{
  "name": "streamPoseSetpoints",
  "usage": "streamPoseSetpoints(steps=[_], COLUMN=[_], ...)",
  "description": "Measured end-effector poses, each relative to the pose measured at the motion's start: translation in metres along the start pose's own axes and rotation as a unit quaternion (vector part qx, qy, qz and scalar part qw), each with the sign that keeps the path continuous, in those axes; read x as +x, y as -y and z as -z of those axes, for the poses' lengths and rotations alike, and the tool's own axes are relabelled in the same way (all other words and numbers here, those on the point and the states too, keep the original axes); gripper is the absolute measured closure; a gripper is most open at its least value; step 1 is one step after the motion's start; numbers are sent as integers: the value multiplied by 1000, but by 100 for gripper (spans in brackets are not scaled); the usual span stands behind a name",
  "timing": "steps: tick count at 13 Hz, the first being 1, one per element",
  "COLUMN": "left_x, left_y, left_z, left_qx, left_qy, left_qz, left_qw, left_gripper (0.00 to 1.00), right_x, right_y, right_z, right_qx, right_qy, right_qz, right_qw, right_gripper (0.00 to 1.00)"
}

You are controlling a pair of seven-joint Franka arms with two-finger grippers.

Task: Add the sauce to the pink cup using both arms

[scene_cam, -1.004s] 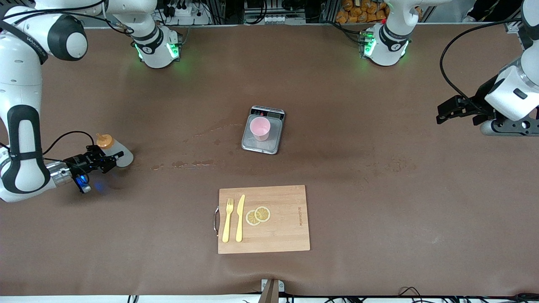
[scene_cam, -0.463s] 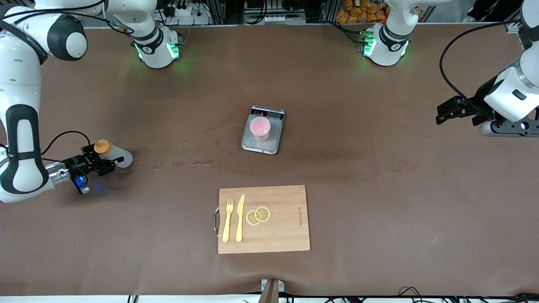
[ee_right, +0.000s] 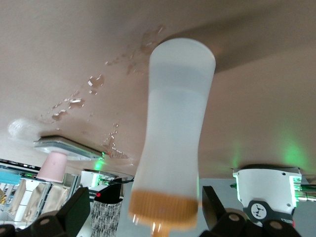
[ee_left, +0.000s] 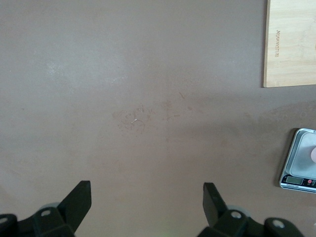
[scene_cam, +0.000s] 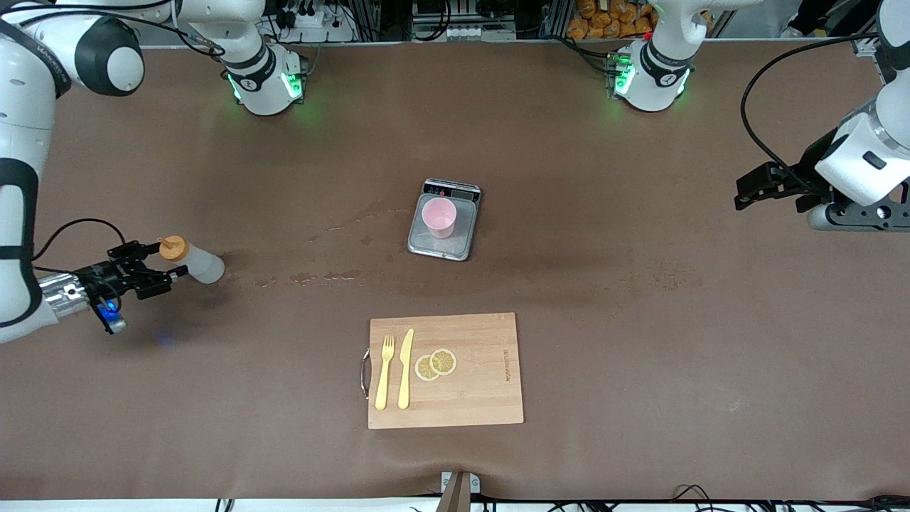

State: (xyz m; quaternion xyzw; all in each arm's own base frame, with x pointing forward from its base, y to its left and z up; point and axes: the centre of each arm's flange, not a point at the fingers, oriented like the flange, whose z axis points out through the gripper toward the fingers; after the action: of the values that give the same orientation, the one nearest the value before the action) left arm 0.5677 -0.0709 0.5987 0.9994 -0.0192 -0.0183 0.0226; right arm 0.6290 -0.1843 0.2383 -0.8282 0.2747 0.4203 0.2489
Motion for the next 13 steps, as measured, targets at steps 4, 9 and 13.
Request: streamPoseSetpoints(steps=[4, 9, 13], left_x=[-1, -3, -5], left_y=[2, 10, 11], left_z=[2, 15, 21], left_qx=[3, 20, 21], left_qy=[-2, -20, -30], left_qz=[2, 6, 7], left_qw=[1000, 1000, 999], left_gripper=[0, 0, 0], right_x=[-33, -78, -177], right_y=[15, 37, 123], right_z=[39, 76, 80], right_qx=[0, -27, -73], right_qy=[-44, -102, -151], right_qz=[34, 87, 160], right_qw=[998, 991, 973], right_gripper=[0, 0, 0])
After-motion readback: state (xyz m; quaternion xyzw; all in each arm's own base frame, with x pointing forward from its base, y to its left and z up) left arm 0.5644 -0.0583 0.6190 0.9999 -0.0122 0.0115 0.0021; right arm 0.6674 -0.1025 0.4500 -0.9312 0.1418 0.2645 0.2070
